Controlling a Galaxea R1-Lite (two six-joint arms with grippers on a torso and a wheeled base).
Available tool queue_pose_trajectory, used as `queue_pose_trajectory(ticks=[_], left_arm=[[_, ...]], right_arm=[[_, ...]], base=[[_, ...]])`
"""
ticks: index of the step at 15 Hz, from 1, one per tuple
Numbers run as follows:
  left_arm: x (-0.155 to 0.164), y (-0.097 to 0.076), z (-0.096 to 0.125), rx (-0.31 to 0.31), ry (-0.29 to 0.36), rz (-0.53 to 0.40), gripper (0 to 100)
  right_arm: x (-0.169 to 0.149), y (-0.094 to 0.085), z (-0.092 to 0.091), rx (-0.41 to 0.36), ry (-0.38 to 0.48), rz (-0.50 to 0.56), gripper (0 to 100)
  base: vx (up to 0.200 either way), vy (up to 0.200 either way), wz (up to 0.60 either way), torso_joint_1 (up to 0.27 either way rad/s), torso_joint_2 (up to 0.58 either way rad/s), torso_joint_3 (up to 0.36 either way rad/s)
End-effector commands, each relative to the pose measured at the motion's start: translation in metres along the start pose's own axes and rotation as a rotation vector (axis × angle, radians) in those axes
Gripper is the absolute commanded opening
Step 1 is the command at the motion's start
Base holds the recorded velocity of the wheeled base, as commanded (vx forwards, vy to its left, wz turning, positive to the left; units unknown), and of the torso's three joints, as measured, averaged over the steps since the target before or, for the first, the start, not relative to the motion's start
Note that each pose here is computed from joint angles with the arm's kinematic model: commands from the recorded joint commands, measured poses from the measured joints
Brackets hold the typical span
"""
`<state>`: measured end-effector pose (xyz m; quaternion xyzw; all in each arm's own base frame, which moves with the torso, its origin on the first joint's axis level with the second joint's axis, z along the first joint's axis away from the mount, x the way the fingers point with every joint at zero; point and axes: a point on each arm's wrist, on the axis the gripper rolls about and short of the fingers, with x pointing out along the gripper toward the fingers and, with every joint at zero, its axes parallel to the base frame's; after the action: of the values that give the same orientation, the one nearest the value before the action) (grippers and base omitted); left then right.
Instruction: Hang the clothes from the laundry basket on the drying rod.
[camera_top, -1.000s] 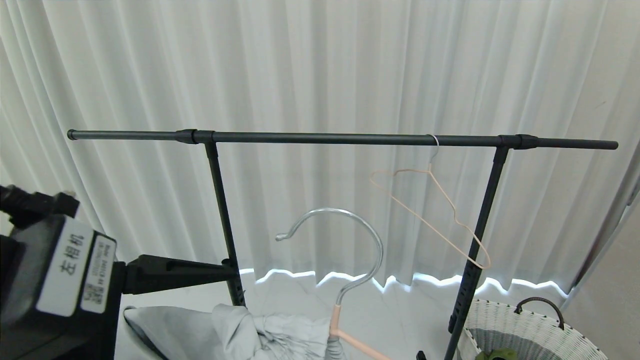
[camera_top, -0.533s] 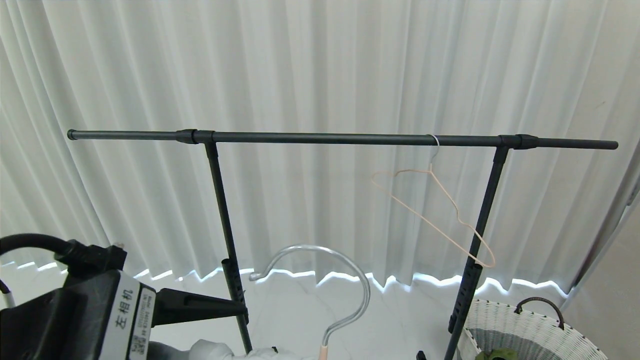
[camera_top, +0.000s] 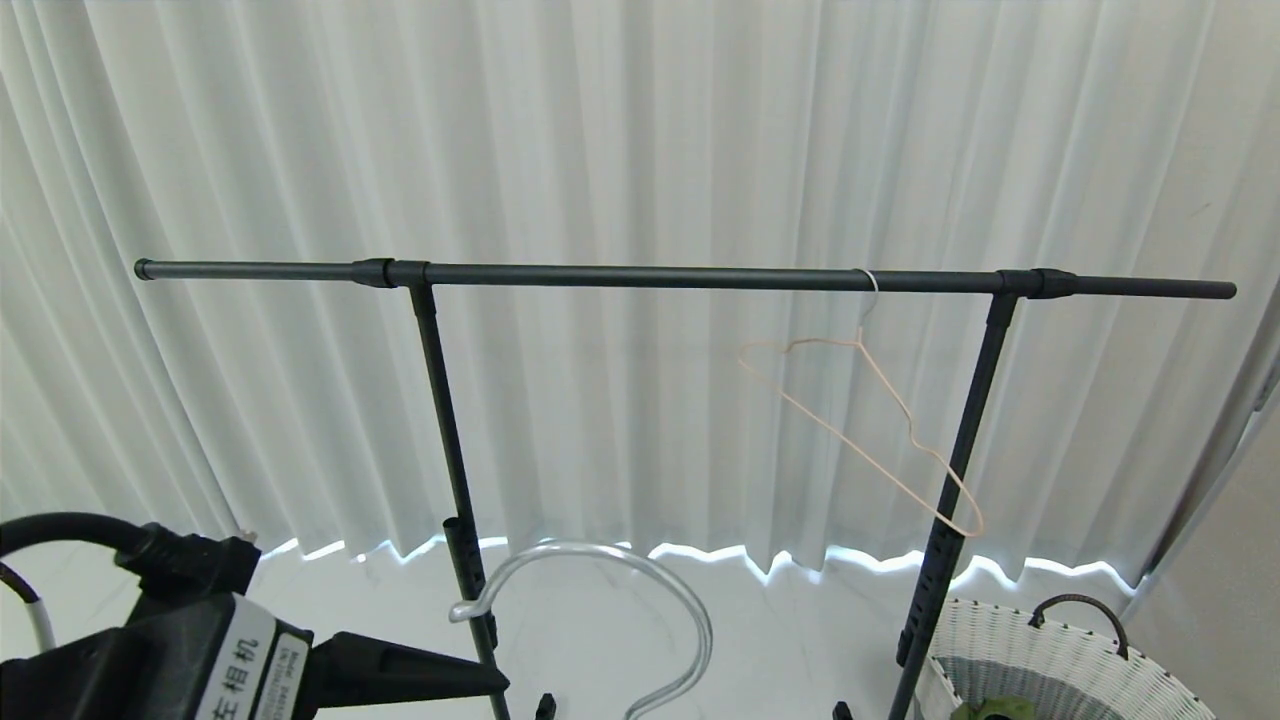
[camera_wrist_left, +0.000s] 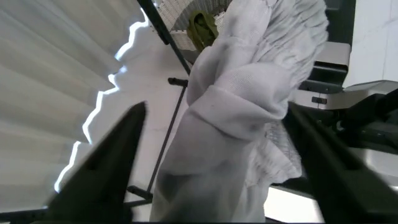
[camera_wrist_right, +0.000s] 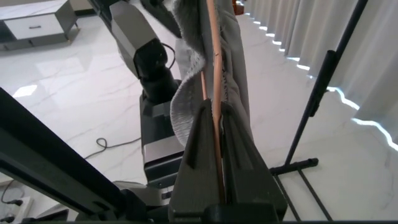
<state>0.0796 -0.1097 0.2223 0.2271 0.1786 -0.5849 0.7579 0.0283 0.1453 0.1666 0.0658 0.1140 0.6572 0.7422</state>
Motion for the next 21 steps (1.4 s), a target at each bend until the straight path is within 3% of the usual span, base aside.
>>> queue_pose_trajectory(ticks=[1,7,8,11,12,14,16,18,21], left_arm=[[0.001,0.0,0.0,-0.001,0.003,-0.002,0],[0.003,-0.001,-0.008,-0.007,0.03,-0.004,0],[0.003,-0.001,-0.008,-0.007,0.03,-0.004,0],[0.004,0.0,-0.009,-0.006,0.055,0.048,0],[0.004,0.001,-0.01,0.005,0.086,0.12,0],[0.002,0.001,-0.015,0.091,0.147,0.228,0],[-0.002,-0.001,-0.022,0.11,0.172,0.277,0],[-0.003,0.004,-0.023,0.084,0.219,0.394,0],[-0.008,0.013,-0.007,-0.089,0.172,0.57,0]], right_arm=[[0.0,0.0,0.0,-0.004,-0.002,0.0,0],[0.0,0.0,-0.001,-0.005,0.0,-0.01,0],[0.0,0.0,-0.001,-0.005,0.0,-0.01,100],[-0.001,-0.002,-0.003,-0.011,0.008,-0.017,100],[-0.002,-0.005,-0.004,-0.015,0.011,-0.046,100],[-0.004,-0.014,-0.005,-0.018,0.005,-0.123,100],[-0.004,-0.024,-0.008,-0.009,0.019,-0.196,100],[-0.002,-0.033,-0.012,-0.004,0.059,-0.274,100],[0.007,-0.04,-0.019,0.005,0.12,-0.347,100]], base=[[0.0,0.0,0.0,0.0,0.0,0.0],[0.0,0.0,0.0,0.0,0.0,0.0],[0.0,0.0,0.0,0.0,0.0,0.0],[0.0,0.0,0.0,0.0,0.0,0.0],[0.0,0.0,0.0,0.0,0.0,0.0],[0.0,0.0,0.0,0.0,0.0,0.0],[0.0,0.0,0.0,0.0,0.0,0.0],[0.0,0.0,0.0,0.0,0.0,0.0],[0.0,0.0,0.0,0.0,0.0,0.0]])
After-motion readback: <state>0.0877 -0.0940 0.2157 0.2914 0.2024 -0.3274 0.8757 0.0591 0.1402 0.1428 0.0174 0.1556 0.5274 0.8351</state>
